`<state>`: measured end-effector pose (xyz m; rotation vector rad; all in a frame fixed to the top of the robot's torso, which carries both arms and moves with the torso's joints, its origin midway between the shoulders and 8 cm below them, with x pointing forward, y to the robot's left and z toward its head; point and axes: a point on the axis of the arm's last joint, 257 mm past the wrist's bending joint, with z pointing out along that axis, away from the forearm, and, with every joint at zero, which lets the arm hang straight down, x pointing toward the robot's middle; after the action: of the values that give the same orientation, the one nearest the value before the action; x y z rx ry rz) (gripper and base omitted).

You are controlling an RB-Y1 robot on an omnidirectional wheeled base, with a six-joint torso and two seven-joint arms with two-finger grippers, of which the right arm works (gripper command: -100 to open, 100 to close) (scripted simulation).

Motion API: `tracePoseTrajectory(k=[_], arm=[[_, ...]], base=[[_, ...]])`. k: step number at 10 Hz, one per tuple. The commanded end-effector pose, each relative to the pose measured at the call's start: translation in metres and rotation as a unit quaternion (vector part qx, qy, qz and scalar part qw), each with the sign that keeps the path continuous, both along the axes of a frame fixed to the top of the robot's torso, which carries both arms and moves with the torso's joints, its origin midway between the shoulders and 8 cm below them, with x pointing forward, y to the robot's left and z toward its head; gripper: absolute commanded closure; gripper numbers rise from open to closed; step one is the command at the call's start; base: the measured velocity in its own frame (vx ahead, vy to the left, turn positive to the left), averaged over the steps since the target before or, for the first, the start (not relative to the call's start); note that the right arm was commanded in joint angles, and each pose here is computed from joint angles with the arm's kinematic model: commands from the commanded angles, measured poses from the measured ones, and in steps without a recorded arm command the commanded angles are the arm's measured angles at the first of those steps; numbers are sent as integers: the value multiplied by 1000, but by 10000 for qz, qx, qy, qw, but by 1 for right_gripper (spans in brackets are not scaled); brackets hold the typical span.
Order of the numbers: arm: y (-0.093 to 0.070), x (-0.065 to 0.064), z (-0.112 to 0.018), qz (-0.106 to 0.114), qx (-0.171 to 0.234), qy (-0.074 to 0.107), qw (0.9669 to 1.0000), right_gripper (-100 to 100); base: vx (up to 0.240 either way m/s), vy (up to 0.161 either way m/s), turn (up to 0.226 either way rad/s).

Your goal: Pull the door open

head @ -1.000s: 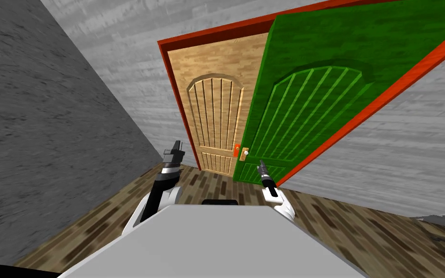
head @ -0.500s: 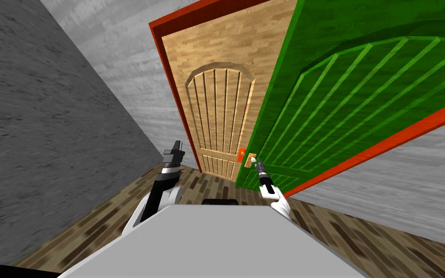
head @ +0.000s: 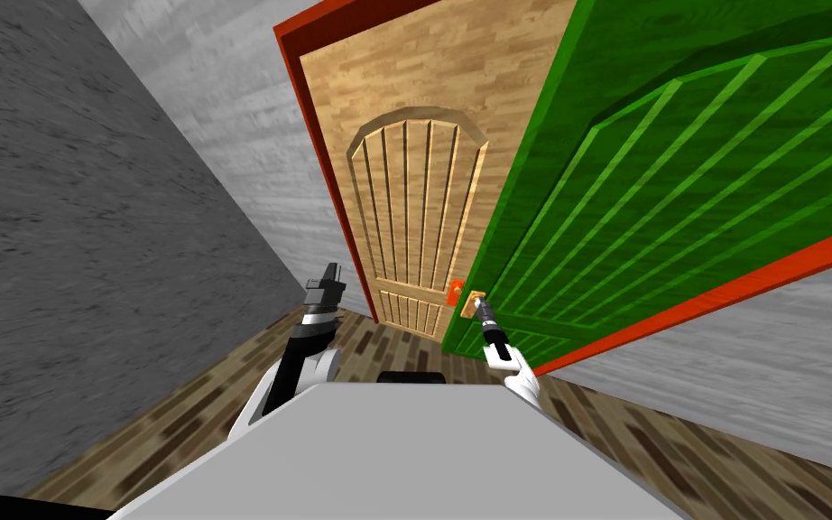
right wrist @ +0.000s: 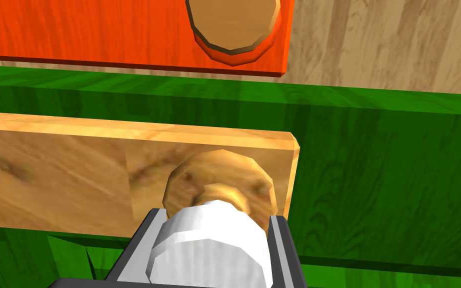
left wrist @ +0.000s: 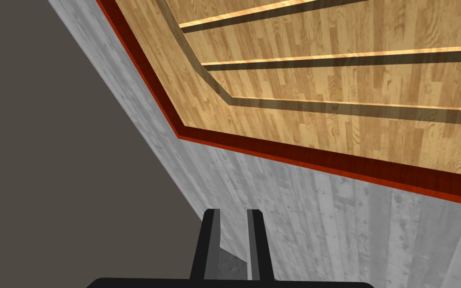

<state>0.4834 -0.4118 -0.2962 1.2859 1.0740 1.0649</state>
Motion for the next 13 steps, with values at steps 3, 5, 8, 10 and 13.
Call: tracePoseTrajectory(k=[3,5,8,10,13], arm=[[-1,-1,-1,-15,7,13,10000,100],[-14,-12,-11,-107,-16,138,9998,100],[-23,-20,-16,-125,-36,206,9997,100],[-21,-22,-16,-53,-40,212,9998,100],[-1,-19,-8,207,-21,109,9997,-100]], base=[[-8,0,-1],[-150,-50,-36],[-176,-25,-13],[-201,-56,15],[-202,-26,78]])
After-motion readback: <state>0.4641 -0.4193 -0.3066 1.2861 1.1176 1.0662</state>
